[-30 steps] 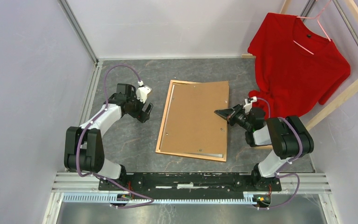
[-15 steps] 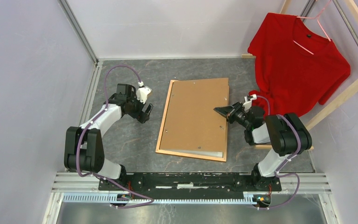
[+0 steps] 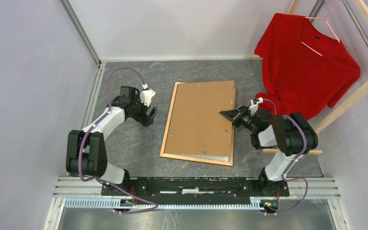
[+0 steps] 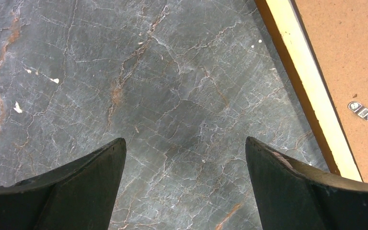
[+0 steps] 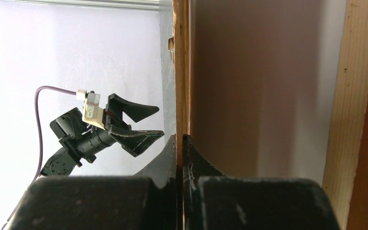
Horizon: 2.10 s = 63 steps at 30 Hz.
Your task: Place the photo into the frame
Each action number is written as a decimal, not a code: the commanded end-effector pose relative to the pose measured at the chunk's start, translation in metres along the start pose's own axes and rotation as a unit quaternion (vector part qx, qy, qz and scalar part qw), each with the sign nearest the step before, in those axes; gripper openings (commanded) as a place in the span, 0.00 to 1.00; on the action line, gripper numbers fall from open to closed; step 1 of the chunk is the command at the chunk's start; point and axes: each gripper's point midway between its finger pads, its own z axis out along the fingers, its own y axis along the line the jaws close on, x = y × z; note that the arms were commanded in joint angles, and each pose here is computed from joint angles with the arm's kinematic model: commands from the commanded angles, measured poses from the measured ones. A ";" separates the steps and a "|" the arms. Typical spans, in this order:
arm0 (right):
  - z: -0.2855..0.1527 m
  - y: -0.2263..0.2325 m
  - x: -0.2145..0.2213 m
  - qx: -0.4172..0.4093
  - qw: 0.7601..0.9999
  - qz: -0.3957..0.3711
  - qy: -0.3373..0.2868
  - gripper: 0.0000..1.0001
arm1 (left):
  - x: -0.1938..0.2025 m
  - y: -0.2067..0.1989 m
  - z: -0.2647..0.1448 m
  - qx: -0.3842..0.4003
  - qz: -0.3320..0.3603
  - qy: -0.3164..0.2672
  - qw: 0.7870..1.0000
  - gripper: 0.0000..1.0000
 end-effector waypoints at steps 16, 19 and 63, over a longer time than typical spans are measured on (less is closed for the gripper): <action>-0.001 0.037 0.001 -0.066 0.997 -0.034 0.002 0.00 | -0.004 0.001 0.002 0.001 0.017 -0.003 1.000 1.00; 0.000 0.033 0.000 -0.060 0.998 -0.035 -0.002 0.00 | -0.003 0.001 0.002 0.001 0.018 -0.002 1.000 1.00; 0.005 -0.015 -0.010 0.317 0.882 -0.344 0.062 0.98 | 0.004 -0.002 0.001 0.000 0.018 0.000 1.000 1.00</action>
